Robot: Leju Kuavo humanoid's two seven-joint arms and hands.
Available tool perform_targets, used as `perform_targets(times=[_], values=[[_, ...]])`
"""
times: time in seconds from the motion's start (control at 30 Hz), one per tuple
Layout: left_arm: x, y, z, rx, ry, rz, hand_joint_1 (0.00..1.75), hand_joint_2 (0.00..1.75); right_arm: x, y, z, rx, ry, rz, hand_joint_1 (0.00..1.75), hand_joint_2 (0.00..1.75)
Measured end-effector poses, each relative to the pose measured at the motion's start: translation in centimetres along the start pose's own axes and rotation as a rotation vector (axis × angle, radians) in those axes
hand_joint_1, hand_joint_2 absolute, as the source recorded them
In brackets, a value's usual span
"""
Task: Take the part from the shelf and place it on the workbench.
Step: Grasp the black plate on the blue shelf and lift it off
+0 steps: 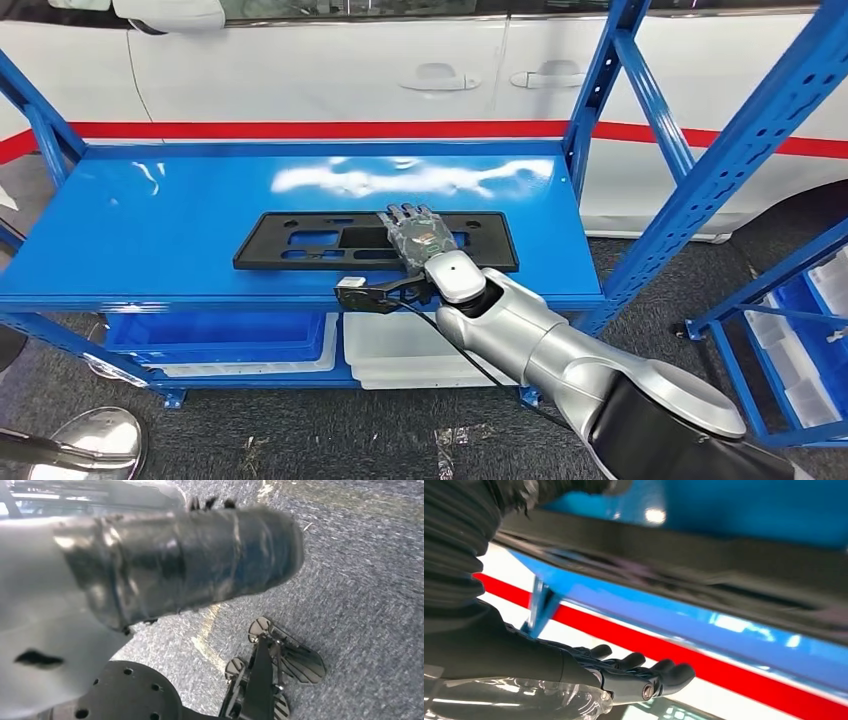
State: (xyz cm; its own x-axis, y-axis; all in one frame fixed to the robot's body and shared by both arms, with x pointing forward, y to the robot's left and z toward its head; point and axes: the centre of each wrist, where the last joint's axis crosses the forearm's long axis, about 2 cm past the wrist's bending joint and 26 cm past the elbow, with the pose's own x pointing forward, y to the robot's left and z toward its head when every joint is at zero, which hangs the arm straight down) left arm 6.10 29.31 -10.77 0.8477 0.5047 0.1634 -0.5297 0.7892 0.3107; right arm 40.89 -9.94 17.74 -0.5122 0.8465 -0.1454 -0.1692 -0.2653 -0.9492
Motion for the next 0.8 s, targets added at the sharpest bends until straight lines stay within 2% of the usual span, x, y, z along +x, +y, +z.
perform_targets(times=[0.1,0.17,0.23,0.27,0.53,0.8], values=[[-0.04,-0.03,0.01,-0.002,0.0,0.0,0.0,0.0,0.07,0.09,0.01,0.014,-0.019,-0.001,0.28,1.75],[-0.03,-0.03,0.01,-0.002,-0.001,0.0,0.0,0.0,0.17,0.31,0.06,0.02,-0.024,-0.003,0.92,1.75],[-0.03,0.01,0.0,-0.001,-0.001,0.0,0.0,0.0,0.29,0.61,0.12,0.027,-0.028,-0.007,1.67,1.75],[-0.04,0.03,-0.01,-0.001,-0.001,0.0,0.0,0.0,0.33,0.69,0.14,0.031,-0.03,-0.008,1.73,1.75],[0.11,0.23,-0.1,0.004,-0.003,0.003,0.0,0.0,0.68,0.52,0.07,0.084,-0.074,-0.056,1.75,1.75],[0.25,0.41,-0.19,-0.001,-0.01,0.02,0.0,0.0,0.68,0.0,-0.03,0.072,-0.1,-0.071,1.75,1.75]])
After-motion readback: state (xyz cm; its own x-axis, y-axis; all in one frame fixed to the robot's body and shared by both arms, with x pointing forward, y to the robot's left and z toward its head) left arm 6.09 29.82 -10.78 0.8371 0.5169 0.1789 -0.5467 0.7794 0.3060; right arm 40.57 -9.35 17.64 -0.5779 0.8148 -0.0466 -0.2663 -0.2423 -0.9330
